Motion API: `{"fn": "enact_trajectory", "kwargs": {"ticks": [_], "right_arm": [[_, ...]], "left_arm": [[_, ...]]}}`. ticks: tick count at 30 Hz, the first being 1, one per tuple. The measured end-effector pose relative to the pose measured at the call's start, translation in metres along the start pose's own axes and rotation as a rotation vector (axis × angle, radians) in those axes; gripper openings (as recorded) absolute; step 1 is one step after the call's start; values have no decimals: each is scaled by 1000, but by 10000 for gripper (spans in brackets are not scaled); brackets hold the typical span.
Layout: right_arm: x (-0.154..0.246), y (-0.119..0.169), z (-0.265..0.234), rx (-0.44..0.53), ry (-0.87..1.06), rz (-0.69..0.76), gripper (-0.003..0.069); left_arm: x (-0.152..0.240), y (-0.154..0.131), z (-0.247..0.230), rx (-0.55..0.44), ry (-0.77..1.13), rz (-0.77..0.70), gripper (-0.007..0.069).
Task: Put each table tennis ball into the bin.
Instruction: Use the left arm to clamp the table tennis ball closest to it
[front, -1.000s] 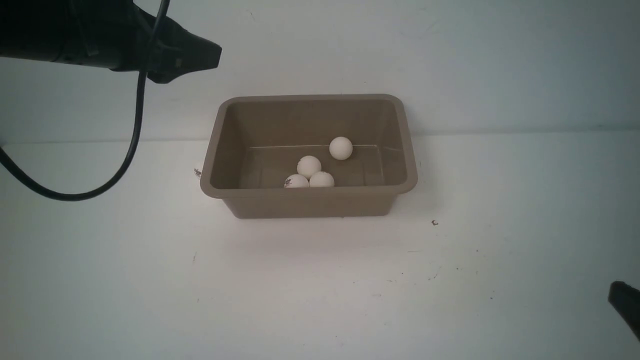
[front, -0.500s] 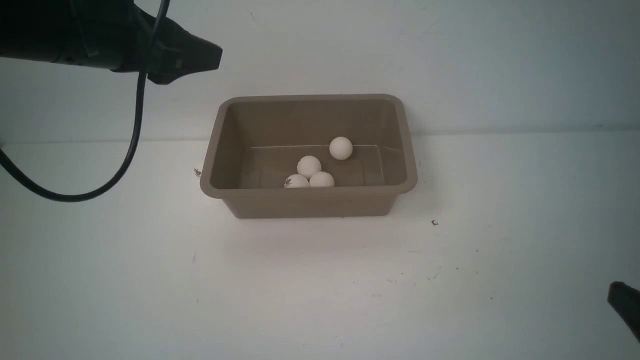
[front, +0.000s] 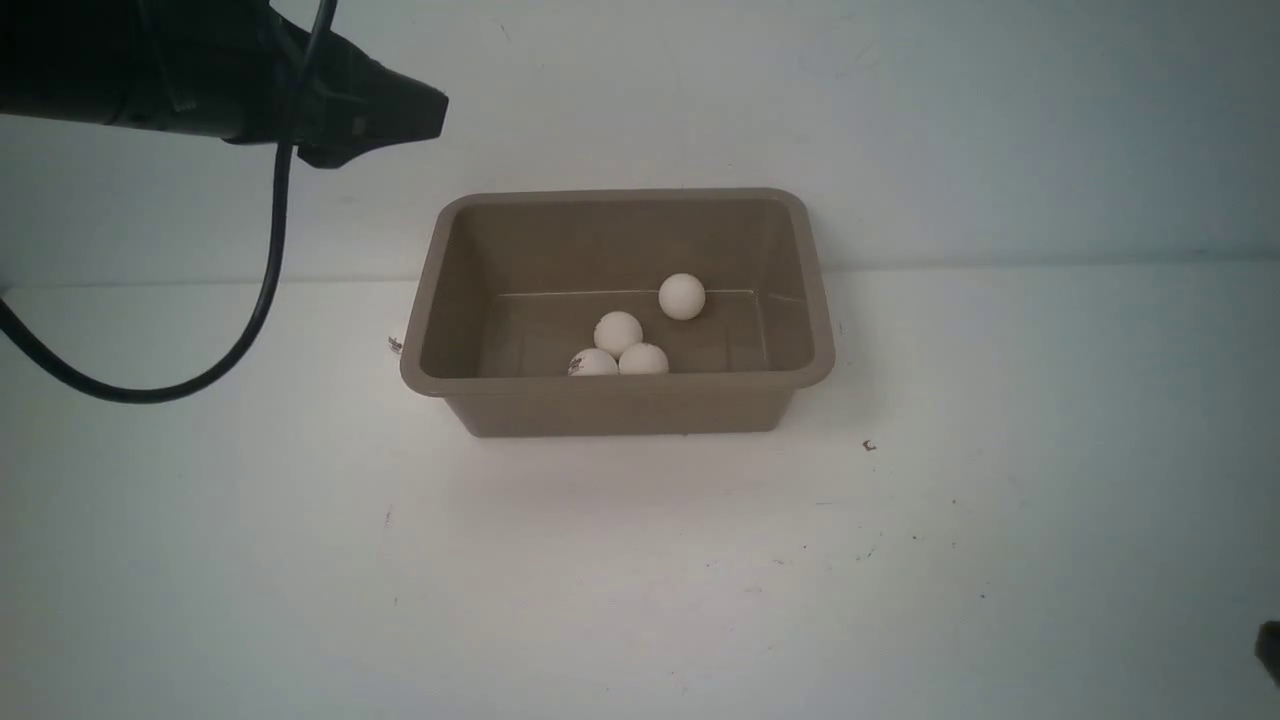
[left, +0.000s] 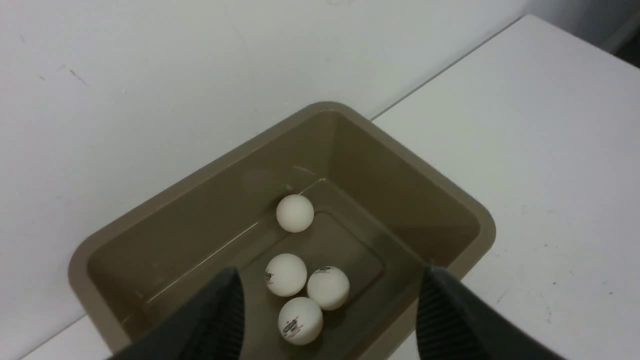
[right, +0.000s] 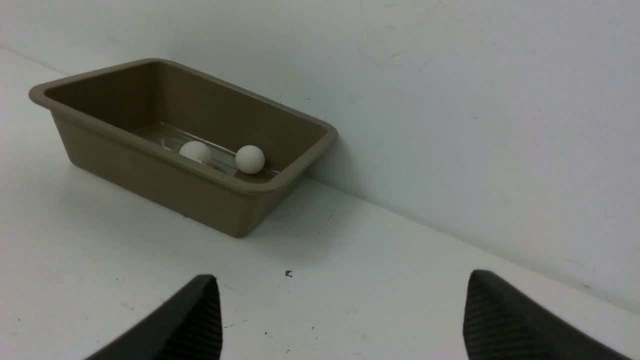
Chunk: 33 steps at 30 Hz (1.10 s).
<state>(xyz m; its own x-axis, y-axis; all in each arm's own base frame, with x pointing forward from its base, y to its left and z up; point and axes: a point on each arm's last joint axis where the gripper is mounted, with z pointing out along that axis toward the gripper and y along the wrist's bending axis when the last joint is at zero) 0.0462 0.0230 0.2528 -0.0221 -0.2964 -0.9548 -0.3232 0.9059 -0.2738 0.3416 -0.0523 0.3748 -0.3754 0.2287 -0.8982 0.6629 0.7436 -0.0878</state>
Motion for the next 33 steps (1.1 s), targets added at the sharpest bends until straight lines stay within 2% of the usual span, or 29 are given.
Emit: {"fn": "enact_trajectory", "kwargs": {"ticks": [10,24,28,33], "right_arm": [[55,17,8,-45,86,65,591],[62,18,9,-45,129,6,591],[63,19,9,-54,138,6,591],[65,20,8,-73,157,7,590]], "left_arm": [[-2,-5,0,55,-16,-5,426],[-2,-7,-2,68,-15,13,426],[-3,-5,-2,44,-19,46,426],[0,2,-1,-30,1,95,426]]}}
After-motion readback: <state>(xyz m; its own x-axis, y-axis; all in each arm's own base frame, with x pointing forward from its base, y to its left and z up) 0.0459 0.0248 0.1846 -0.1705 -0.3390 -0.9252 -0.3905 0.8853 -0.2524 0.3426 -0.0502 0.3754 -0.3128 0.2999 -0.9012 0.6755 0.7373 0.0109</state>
